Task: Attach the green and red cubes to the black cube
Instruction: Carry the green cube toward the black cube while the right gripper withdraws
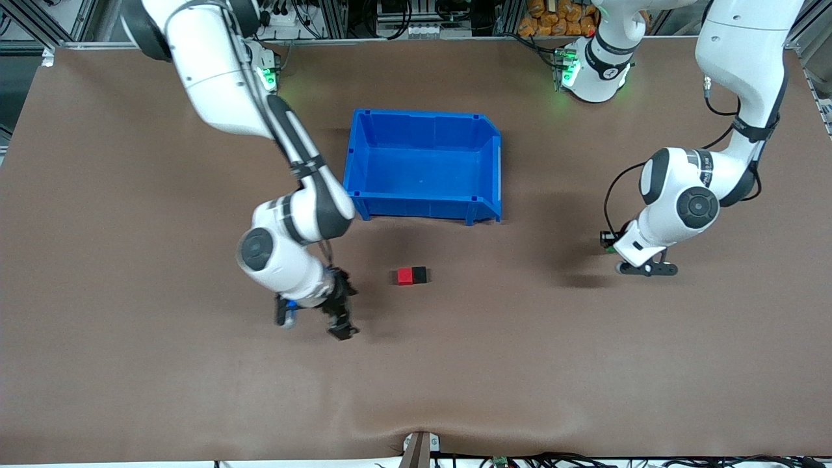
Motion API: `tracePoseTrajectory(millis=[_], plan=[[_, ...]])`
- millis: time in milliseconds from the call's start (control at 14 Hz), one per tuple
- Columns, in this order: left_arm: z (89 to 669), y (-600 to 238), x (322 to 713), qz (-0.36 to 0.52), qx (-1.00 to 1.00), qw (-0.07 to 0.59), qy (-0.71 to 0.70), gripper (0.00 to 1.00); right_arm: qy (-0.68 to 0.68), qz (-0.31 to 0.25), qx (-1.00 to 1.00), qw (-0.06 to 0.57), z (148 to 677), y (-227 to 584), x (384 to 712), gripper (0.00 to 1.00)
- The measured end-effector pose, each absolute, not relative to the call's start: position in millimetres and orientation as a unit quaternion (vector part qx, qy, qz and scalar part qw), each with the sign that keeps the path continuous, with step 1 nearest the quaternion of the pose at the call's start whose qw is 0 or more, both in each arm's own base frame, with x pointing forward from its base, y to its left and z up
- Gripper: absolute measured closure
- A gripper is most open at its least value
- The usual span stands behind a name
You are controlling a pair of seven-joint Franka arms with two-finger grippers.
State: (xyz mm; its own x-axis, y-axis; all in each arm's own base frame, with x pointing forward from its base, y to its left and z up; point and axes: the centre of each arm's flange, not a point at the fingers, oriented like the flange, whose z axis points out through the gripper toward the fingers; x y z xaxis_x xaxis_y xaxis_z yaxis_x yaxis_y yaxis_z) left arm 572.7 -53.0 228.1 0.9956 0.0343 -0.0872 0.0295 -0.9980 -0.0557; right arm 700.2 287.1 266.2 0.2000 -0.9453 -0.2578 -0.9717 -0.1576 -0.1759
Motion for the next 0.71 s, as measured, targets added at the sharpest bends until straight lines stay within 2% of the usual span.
tracePoseTrajectory(millis=[357, 571, 714], plan=[[280.7, -123.3, 614.7, 0.029, -0.981, 0.04, -0.186, 0.61, 0.534, 0.083, -0.84, 0.055, 347.2, 163.6, 723.9, 0.0], [280.3, -173.5, 624.8, 0.017, -0.95, 0.033, -0.31, 0.61, 0.457, 0.077, -0.884, 0.064, 406.8, 85.6, 726.0, 0.0], [262.5, -213.0, 620.7, 0.031, -0.921, 0.026, -0.387, 0.61, 0.396, 0.066, -0.913, 0.07, 455.2, 42.9, 715.5, 0.0]])
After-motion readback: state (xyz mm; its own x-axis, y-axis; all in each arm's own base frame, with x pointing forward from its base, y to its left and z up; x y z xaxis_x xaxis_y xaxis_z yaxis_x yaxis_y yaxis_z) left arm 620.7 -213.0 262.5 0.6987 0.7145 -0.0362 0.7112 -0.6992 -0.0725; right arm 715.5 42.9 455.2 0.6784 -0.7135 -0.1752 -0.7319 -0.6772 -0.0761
